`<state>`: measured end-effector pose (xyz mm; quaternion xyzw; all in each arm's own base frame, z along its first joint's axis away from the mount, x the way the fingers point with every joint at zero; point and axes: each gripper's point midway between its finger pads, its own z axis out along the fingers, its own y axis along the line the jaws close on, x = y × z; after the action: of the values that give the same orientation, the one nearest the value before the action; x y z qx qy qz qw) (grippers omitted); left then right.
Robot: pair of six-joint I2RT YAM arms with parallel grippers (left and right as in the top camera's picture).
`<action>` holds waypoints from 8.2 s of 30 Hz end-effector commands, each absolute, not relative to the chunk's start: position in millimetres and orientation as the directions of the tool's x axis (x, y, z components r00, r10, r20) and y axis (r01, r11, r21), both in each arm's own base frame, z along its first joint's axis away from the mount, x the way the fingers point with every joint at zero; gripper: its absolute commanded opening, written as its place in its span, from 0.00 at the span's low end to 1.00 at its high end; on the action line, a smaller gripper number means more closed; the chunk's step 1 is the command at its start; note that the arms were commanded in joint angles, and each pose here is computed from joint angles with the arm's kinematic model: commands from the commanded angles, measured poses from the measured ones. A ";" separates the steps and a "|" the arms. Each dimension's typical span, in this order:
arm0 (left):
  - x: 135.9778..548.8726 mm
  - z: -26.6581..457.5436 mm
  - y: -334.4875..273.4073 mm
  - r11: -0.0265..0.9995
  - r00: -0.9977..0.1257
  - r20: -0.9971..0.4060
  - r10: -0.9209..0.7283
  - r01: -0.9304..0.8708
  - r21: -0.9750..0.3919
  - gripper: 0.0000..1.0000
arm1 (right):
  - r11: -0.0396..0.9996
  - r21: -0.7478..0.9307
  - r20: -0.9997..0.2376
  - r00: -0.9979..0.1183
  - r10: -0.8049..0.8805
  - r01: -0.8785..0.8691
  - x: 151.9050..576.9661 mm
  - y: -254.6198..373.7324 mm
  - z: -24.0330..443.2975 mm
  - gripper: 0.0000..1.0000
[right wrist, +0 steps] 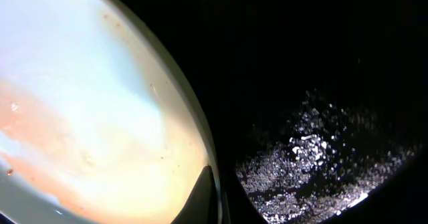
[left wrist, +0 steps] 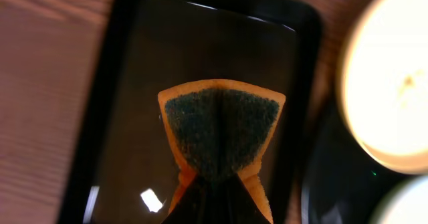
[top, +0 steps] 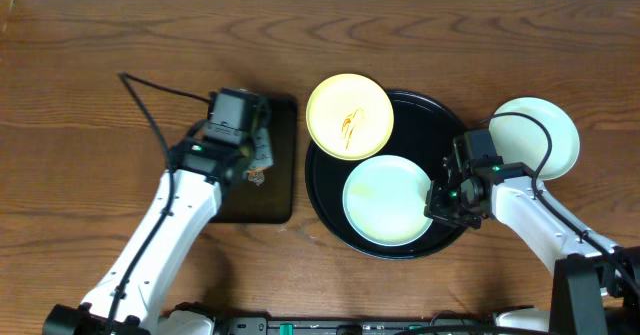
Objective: Clean dirty plates on tray and stack at the side
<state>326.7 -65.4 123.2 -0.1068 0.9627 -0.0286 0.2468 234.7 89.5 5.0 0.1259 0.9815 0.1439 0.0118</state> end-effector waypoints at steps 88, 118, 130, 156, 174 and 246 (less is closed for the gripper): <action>316.3 105.1 -29.3 0.959 -0.865 -0.419 -0.275 -0.280 -0.052 0.07 | 0.827 -0.208 -0.833 -0.538 0.130 0.522 342.3 -50.1 157.4 0.01; 312.6 103.5 -28.7 0.959 -0.872 -0.406 -0.274 -0.281 -0.045 0.07 | 0.855 0.499 -0.522 -0.738 0.427 0.142 361.1 -8.7 90.8 0.53; 312.8 103.6 -28.7 0.959 -0.871 -0.407 -0.274 -0.281 -0.046 0.08 | 0.896 0.393 -0.555 -0.830 0.052 -0.206 364.7 94.3 127.7 0.63; 313.3 103.8 -28.8 0.959 -0.871 -0.408 -0.274 -0.280 -0.046 0.08 | 0.840 0.494 -0.402 -0.915 -0.010 -0.226 437.7 177.5 12.3 0.35; 312.7 103.5 -28.8 0.959 -0.872 -0.406 -0.274 -0.280 -0.045 0.08 | 0.933 0.332 -0.298 -0.954 -0.035 -0.137 393.0 137.6 45.8 0.01; 233.9 7.6 -350.5 0.825 -0.887 -0.344 0.308 0.429 -0.368 0.08 | 0.983 0.181 0.036 -0.999 -0.030 -0.023 282.8 105.0 -4.3 0.01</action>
<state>235.9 -352.8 16.5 0.1766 0.9434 -0.2495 0.1291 291.9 107.7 2.8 -0.0108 0.9944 0.1051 -0.0057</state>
